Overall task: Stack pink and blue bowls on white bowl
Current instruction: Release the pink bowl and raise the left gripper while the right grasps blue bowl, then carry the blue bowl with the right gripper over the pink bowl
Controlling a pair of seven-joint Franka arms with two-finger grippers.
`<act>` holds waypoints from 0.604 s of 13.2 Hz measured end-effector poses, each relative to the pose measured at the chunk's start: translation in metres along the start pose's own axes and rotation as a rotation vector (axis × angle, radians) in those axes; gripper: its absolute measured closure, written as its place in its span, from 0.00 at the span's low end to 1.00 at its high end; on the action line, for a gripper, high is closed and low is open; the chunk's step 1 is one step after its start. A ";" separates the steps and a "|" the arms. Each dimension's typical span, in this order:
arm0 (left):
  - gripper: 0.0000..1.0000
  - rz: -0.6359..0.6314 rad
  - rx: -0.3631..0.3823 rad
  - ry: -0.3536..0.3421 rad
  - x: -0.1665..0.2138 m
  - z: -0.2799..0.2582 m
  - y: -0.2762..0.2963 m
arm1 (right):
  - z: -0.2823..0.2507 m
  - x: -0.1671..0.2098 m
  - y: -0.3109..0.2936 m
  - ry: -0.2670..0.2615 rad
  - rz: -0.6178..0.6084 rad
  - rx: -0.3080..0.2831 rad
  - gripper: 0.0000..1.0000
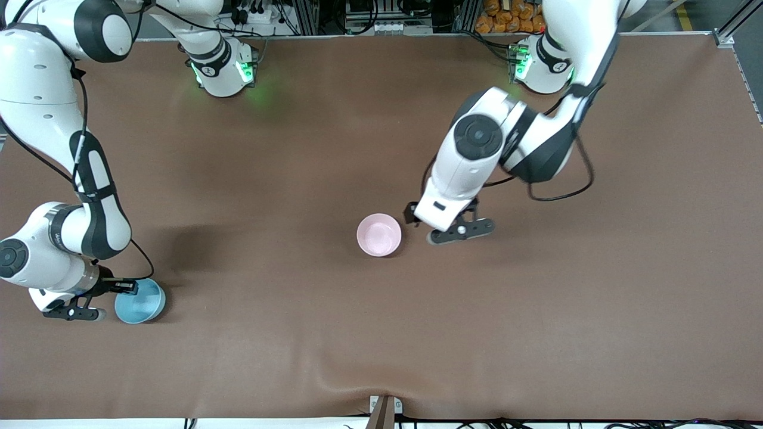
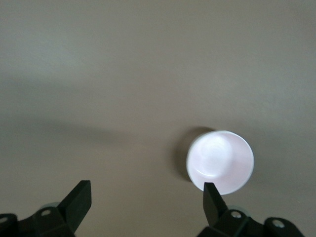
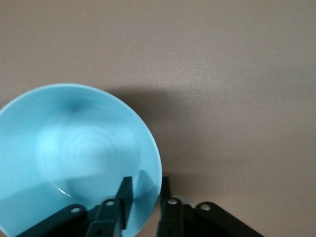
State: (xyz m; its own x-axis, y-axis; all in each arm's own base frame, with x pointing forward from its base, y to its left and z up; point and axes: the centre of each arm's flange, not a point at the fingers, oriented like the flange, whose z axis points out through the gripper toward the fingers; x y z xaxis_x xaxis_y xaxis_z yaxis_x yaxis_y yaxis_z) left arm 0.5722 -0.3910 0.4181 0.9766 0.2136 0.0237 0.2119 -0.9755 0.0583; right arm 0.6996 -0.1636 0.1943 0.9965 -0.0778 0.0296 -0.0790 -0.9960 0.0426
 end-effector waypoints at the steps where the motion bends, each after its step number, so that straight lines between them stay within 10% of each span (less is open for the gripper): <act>1: 0.00 0.004 0.004 0.015 0.007 -0.017 -0.011 | -0.002 0.002 -0.001 0.005 0.007 0.007 0.86; 8: 0.00 0.109 0.039 0.011 0.063 -0.059 -0.100 | -0.070 0.017 -0.054 0.012 0.058 0.149 0.96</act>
State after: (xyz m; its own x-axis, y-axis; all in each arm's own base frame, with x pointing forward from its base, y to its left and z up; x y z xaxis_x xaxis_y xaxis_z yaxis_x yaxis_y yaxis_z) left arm 0.6103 -0.2769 0.4730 0.9935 0.1067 0.0393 0.1061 -0.9942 0.0157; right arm 0.7186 -0.1083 0.2620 0.9900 -0.1352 0.0397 -0.1303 -0.9856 -0.1081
